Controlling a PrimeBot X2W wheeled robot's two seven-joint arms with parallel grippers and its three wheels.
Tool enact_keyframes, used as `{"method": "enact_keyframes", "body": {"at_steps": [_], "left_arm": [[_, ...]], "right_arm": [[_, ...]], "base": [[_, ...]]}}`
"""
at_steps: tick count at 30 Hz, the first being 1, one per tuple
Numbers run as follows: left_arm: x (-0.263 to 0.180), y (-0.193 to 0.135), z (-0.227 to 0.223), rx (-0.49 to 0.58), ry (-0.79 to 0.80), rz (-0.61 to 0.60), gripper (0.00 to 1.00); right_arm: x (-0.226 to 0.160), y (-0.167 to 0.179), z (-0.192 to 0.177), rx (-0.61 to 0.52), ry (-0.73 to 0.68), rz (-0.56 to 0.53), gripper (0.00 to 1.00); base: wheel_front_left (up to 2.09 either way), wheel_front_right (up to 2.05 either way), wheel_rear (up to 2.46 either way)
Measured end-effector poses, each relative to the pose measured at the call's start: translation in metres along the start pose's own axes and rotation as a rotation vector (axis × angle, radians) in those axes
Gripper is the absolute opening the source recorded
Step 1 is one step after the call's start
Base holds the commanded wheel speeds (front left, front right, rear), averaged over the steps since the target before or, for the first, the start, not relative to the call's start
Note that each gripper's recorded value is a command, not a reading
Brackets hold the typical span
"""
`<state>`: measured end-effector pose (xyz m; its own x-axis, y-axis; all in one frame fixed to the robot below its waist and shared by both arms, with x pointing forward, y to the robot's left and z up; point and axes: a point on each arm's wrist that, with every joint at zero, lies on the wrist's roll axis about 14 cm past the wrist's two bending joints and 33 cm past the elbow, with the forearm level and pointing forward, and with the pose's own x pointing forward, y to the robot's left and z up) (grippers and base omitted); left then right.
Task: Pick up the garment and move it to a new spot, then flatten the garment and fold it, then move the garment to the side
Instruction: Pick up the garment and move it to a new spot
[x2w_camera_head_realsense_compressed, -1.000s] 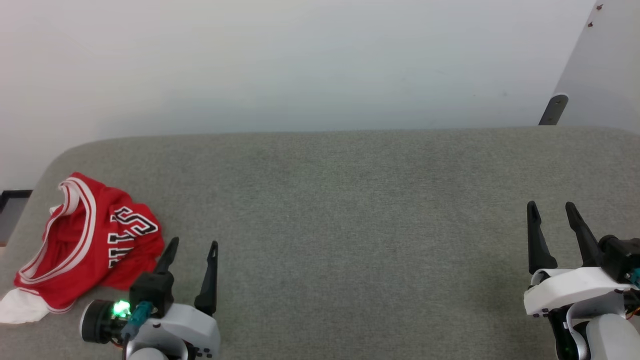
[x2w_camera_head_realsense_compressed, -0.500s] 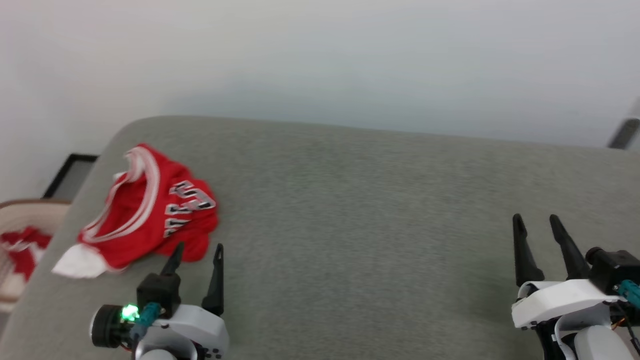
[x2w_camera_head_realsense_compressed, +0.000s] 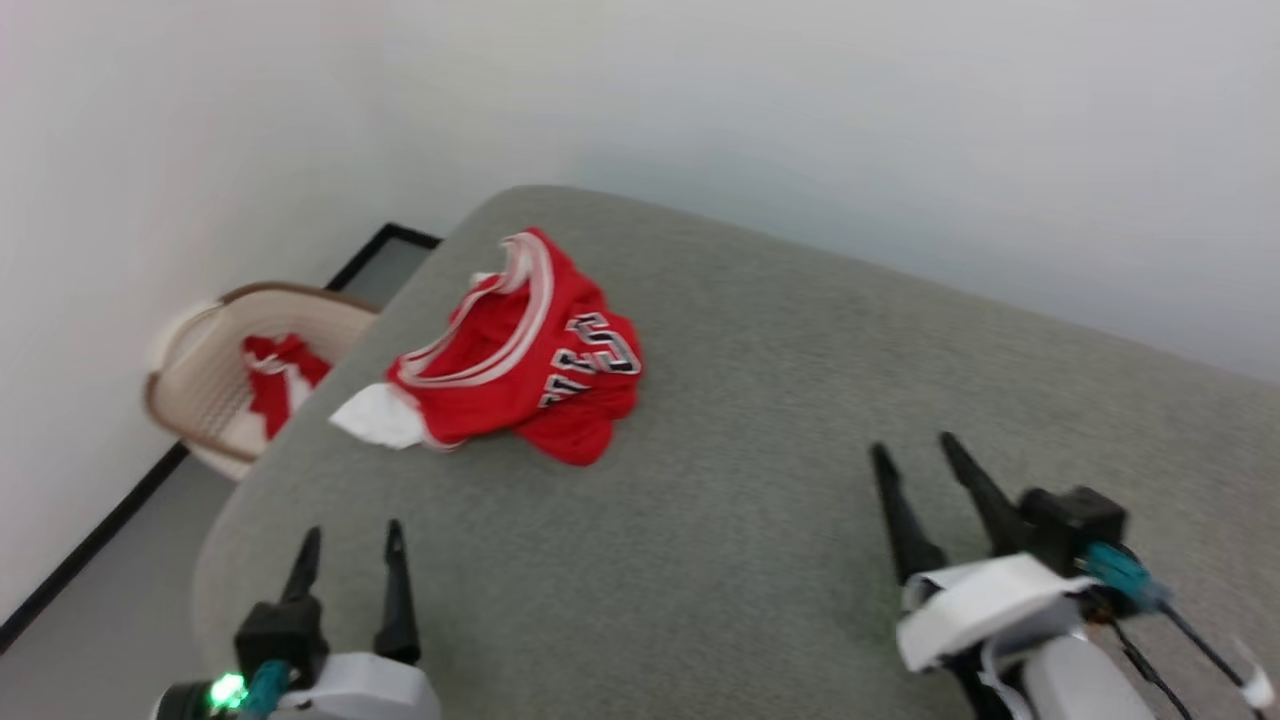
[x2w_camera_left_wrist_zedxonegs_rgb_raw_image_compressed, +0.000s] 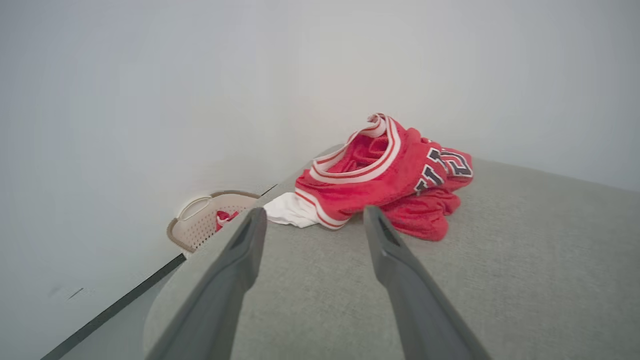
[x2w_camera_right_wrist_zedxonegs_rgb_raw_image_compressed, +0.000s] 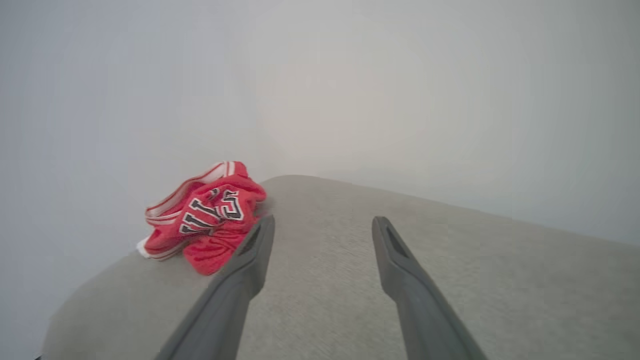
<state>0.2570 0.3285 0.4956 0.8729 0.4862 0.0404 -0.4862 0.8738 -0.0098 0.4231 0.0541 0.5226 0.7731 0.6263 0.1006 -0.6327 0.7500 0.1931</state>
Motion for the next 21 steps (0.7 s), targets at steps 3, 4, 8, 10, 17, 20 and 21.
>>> {"method": "enact_keyframes", "body": {"at_steps": [3,4,8,10,17,20,21], "left_arm": [[-0.014,0.025,0.001,-0.010,-0.004,0.099,1.00],[-0.019,0.030,0.000,-0.010,-0.002,0.125,1.00],[-0.033,0.044,-0.001,-0.002,0.009,0.196,1.00],[-0.035,0.044,-0.001,0.000,0.009,0.206,1.00],[-0.039,0.035,0.000,-0.007,0.007,0.201,1.00],[-0.038,0.026,0.000,-0.021,0.006,0.167,1.00],[-0.037,0.022,-0.002,-0.018,0.010,0.145,1.00]], "right_arm": [[0.018,0.038,-0.008,0.011,0.025,0.116,1.00],[0.022,0.048,-0.011,0.019,0.036,0.146,1.00],[0.035,0.079,-0.022,0.048,0.069,0.244,1.00],[0.036,0.086,-0.028,0.063,0.085,0.267,1.00],[0.037,0.088,-0.027,0.077,0.088,0.285,1.00],[0.036,0.088,-0.023,0.084,0.078,0.284,1.00],[0.035,0.087,-0.021,0.089,0.073,0.278,1.00]], "base": [[0.00,0.00,0.00],[0.00,0.00,0.00],[0.00,0.00,0.00],[0.00,0.00,0.00],[0.00,0.00,0.00],[0.00,0.00,0.00],[0.00,0.00,0.00]]}}
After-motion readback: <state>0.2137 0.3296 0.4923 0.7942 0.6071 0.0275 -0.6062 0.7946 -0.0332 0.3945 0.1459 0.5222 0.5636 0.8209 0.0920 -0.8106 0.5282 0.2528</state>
